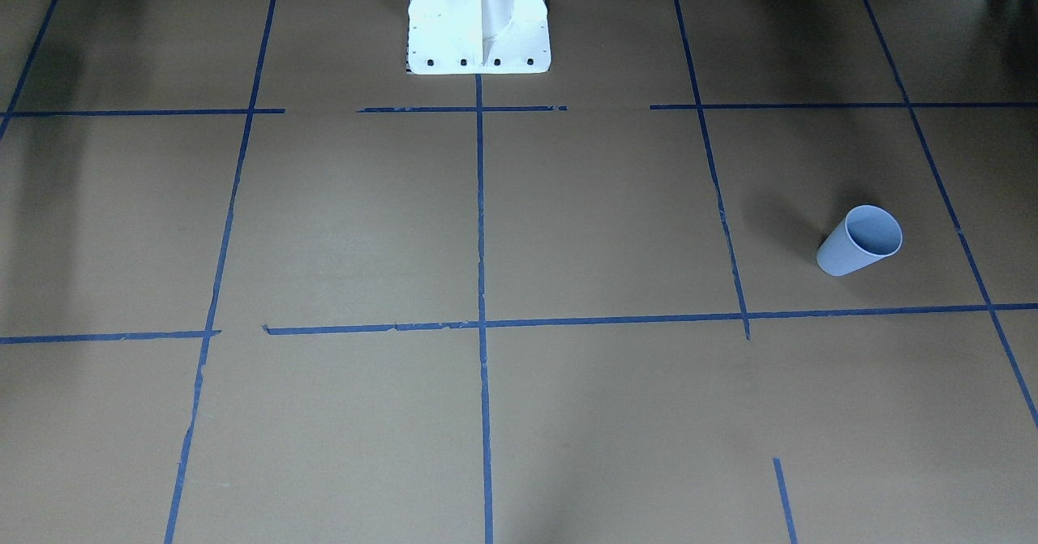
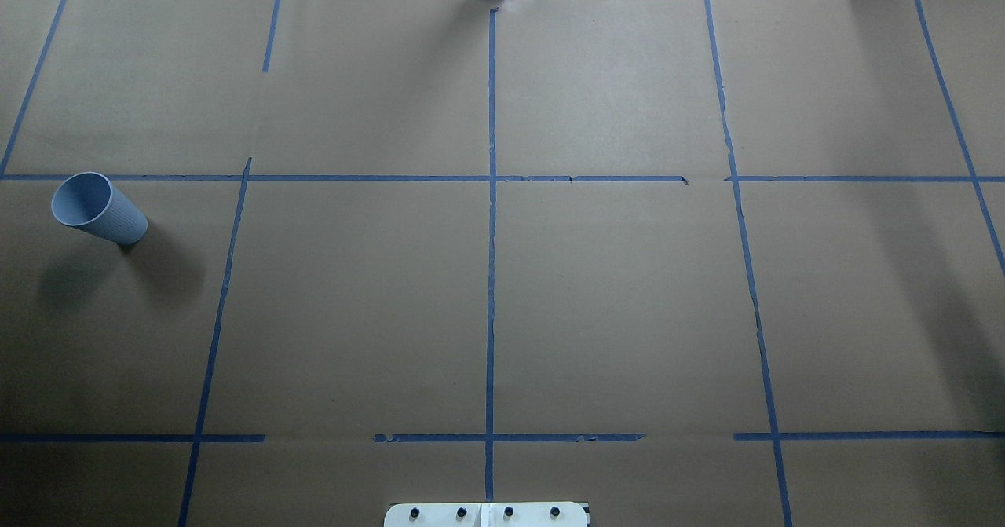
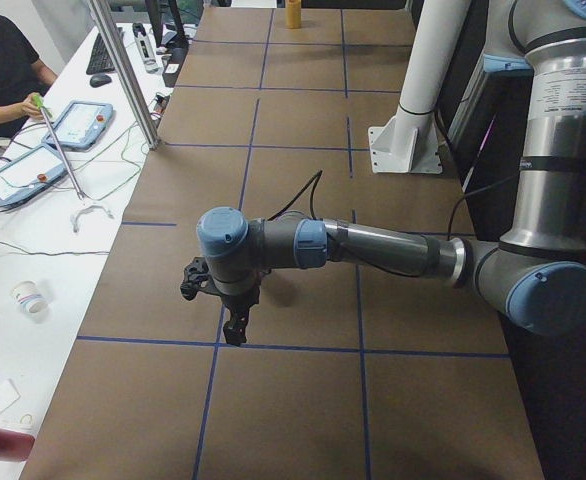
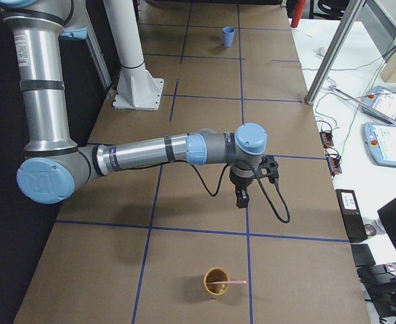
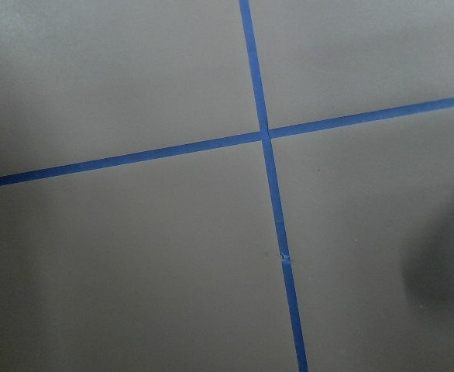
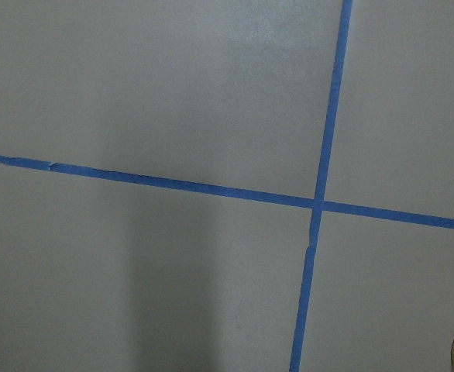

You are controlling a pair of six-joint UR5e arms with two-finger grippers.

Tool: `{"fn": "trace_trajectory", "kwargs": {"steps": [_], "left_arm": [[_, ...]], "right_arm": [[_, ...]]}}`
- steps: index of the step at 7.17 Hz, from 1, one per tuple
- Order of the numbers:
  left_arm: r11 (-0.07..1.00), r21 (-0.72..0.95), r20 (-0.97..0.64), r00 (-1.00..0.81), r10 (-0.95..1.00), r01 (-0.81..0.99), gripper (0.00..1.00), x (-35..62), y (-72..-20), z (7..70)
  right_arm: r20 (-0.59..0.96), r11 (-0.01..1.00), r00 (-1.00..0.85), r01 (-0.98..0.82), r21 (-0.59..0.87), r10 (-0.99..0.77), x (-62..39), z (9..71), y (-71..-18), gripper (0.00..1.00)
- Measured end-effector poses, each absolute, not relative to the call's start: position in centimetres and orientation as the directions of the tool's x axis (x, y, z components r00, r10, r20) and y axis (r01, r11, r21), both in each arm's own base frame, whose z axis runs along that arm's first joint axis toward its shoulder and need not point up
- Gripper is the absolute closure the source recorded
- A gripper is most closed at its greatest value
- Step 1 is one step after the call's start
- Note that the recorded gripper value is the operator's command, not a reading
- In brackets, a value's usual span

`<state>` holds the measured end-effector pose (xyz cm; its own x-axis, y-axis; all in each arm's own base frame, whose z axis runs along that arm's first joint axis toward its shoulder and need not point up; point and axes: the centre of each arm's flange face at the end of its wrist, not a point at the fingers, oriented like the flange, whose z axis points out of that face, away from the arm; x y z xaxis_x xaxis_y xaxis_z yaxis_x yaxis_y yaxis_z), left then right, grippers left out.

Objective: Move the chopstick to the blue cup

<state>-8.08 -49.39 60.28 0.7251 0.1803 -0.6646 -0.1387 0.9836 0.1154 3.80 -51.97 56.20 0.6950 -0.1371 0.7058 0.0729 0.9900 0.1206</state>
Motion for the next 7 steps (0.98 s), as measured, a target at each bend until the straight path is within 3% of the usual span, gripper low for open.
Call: {"fn": "trace_trajectory", "kwargs": {"steps": [7], "left_arm": [[0.972,0.157,-0.69,0.685,0.233,-0.173,0.0,-5.4,-48.3,63.0]], "right_arm": [[0.712,0.994,0.694,0.074,0.076,-0.107,4.4,59.1,-48.4,0.0]]}}
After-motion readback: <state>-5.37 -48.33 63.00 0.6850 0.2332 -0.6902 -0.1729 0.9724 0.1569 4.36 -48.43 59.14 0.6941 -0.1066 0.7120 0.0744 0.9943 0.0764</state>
